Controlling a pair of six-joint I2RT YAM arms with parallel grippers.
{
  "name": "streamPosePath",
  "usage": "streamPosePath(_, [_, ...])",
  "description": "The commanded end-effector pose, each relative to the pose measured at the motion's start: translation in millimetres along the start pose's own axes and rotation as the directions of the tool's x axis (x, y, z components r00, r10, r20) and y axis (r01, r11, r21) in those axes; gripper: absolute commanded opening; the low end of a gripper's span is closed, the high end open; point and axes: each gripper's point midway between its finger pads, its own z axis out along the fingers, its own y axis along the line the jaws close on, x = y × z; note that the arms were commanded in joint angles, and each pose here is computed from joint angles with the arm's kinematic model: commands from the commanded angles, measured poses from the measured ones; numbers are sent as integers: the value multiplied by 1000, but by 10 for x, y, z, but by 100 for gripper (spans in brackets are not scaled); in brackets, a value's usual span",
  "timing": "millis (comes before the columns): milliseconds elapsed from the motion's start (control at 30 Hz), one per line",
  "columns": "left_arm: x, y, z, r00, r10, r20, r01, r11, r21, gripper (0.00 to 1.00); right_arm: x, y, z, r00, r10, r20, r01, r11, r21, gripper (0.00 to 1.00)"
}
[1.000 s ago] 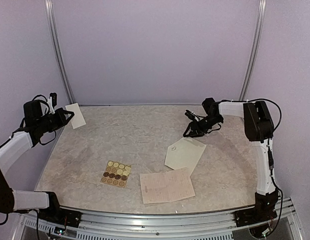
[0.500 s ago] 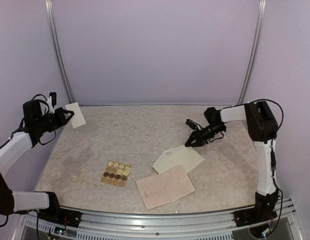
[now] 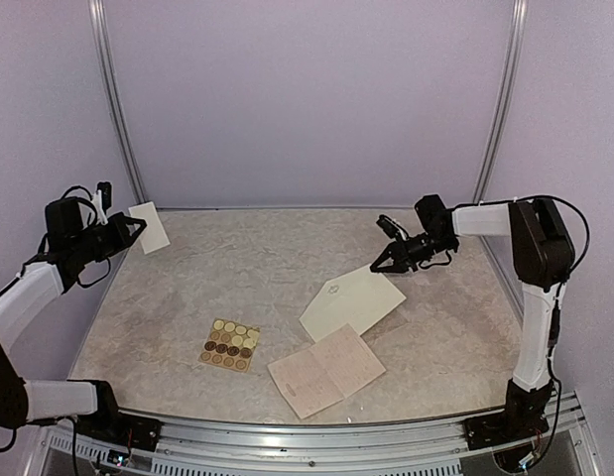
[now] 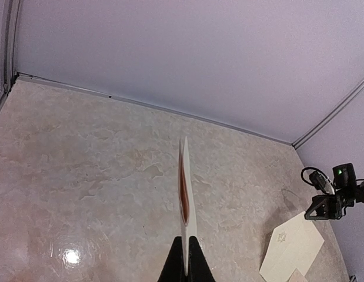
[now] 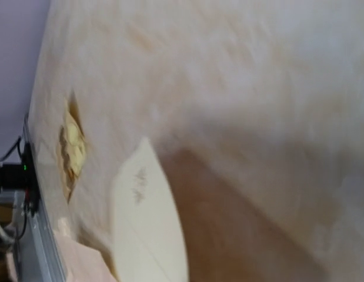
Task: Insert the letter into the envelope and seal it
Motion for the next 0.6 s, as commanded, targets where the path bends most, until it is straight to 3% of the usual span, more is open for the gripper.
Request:
streamPosePath(0, [-87,-65,-39,999,33,30,-33,999,7,0,-346,278,-486,991,-88,103,71,985,158,0])
streamPosePath(233, [-85,-98,-53,999,32,31,-33,999,17,0,-578,619,-1231,962,-186,199,73,880,470,0])
streamPosePath(400, [-66,-132,-48,999,33,28,-34,999,29,0,-616,766,-1874,934,-280,224,12,649,760,0])
streamPosePath(567, [-32,-182,-27,999,39,18,-40,998,40,0,-610,1021,-2117,913,-360,191,-3,463,886,0])
